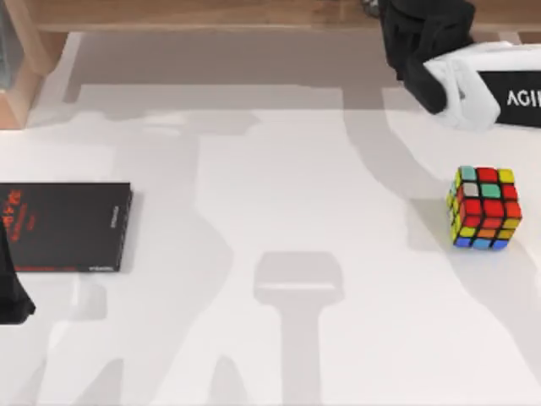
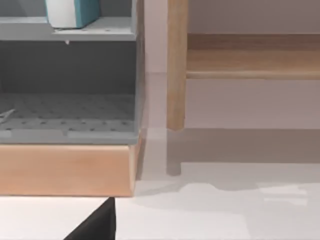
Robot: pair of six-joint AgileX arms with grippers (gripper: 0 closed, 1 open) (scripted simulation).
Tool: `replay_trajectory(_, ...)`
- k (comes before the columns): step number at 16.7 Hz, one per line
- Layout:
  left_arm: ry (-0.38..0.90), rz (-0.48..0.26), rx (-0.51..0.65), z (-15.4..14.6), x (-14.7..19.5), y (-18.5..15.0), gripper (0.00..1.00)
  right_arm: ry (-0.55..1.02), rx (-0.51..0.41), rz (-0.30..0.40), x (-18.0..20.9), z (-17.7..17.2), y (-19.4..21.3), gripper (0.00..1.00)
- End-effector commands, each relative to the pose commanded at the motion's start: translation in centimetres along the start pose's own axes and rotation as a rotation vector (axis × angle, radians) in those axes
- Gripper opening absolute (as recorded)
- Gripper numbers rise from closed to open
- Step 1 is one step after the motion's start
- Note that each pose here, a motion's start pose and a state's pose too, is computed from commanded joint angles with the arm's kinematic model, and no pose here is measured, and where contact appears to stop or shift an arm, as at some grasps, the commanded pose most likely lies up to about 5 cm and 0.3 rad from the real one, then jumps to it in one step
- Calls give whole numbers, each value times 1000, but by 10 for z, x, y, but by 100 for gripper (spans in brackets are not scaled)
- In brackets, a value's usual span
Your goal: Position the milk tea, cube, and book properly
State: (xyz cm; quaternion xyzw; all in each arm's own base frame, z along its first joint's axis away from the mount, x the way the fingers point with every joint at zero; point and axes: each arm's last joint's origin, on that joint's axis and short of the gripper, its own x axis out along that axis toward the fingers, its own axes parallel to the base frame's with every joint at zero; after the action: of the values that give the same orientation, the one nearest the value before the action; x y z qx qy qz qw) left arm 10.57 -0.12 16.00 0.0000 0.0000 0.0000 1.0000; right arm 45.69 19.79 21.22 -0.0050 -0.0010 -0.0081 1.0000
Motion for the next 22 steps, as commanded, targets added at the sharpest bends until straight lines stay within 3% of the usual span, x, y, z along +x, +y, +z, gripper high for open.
replay_trajectory(7,0,0,0,0,0,0,100,1,-1,0,14,0,-2,100)
replay_trajectory(20,0,0,0,0,0,0,100,1,-1,0,14,0,-2,2)
replay_trajectory(22,0,0,0,0,0,0,100,1,-1,0,14,0,-2,0)
